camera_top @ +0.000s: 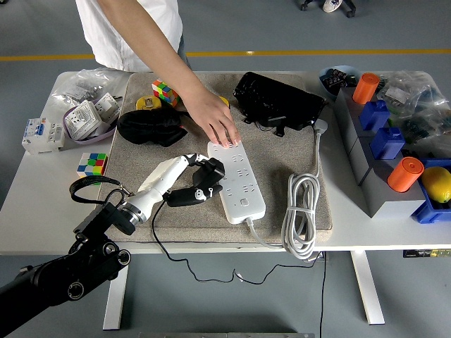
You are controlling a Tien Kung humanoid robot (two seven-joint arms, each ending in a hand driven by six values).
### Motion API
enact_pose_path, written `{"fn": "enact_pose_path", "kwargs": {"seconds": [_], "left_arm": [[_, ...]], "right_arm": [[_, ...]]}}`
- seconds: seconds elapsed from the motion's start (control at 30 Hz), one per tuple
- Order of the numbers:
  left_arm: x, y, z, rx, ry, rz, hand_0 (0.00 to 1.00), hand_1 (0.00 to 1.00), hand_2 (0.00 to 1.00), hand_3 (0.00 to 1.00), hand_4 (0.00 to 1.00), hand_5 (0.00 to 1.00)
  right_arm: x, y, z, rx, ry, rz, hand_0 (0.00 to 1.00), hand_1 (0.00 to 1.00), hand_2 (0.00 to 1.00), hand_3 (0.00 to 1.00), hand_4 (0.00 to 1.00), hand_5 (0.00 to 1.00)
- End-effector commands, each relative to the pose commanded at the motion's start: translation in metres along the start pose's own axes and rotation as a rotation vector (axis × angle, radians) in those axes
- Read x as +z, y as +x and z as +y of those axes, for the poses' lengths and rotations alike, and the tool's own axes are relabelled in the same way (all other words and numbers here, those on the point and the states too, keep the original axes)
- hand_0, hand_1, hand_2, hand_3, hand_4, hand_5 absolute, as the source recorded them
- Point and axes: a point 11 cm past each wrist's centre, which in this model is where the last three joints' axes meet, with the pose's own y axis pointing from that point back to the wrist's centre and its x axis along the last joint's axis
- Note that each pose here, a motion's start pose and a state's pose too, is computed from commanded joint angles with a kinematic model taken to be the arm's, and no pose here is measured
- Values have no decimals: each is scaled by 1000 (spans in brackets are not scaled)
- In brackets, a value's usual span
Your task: Put the plug near the board,insert it into the board,press the button,pull the plug out
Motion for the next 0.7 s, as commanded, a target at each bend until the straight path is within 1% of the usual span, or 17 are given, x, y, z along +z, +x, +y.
{"fn": "enact_pose_path", "kwargs": {"seconds": [0.33, 0.7], "left_arm": [[9, -3, -3, -10, -25, 4, 695, 744, 755, 710, 863, 613], [20, -10, -9, -50, -47, -16, 691, 739, 749, 705, 866, 614]], "right_arm": [[-1, 0, 0, 0, 6, 1, 675, 690, 685, 592, 998, 577], [-1, 0, 0, 0, 10, -2, 677, 689, 685, 591, 998, 577]]}}
